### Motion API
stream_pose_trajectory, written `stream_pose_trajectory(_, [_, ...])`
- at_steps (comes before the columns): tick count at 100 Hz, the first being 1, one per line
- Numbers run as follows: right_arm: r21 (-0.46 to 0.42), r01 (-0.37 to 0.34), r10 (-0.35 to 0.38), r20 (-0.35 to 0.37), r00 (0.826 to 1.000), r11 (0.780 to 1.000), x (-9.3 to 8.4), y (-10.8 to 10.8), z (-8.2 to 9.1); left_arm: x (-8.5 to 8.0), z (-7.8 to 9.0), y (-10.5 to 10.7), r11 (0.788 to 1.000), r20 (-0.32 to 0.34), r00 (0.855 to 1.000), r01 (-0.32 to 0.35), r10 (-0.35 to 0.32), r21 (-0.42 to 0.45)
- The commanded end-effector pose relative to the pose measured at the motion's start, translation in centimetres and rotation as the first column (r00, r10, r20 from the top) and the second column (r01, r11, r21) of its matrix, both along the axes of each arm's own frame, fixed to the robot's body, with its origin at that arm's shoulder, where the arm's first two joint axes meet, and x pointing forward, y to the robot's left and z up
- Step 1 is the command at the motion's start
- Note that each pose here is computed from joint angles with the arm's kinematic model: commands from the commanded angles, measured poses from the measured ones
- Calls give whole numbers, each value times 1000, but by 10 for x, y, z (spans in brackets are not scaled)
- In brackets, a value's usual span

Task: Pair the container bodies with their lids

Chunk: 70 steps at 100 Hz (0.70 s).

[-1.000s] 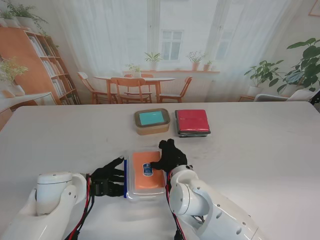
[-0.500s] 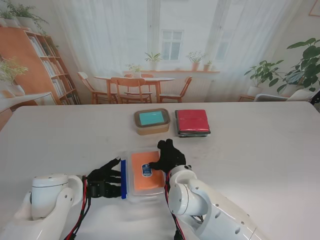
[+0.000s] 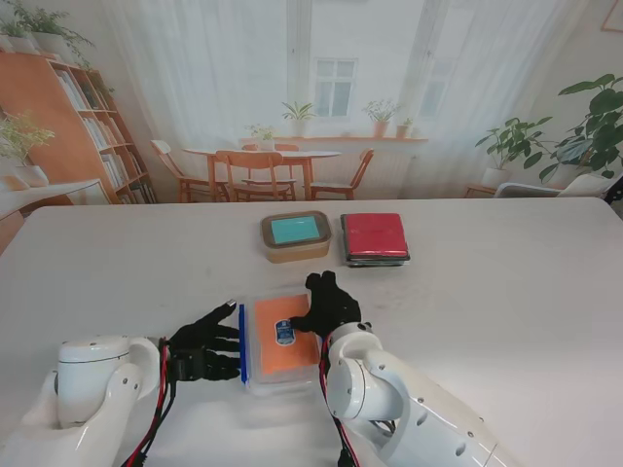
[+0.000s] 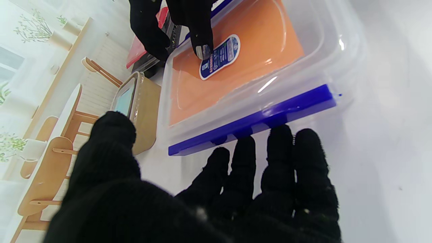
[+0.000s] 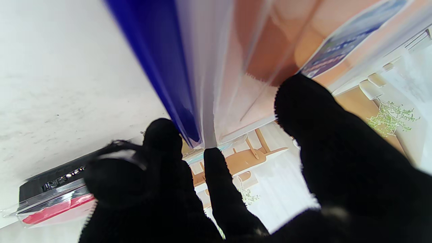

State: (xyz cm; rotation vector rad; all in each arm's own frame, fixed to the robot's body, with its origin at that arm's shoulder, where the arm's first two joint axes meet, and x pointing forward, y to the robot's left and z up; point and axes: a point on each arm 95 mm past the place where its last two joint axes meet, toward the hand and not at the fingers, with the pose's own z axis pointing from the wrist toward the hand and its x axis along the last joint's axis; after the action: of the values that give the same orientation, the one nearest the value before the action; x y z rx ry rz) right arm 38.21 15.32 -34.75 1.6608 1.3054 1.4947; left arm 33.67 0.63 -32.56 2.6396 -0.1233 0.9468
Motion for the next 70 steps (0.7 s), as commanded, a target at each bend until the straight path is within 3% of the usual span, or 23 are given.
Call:
stream_pose_trajectory(1, [-15, -8, 8, -49, 999, 1000, -6, 1, -14, -2, 4, -6, 1000, -5, 1000, 21, -21, -15])
stream_pose_trajectory(70, [-9, -3, 2, -22, 1000, 1000, -14, -1, -14, 11, 16, -32, 990, -39, 990, 138, -138, -2])
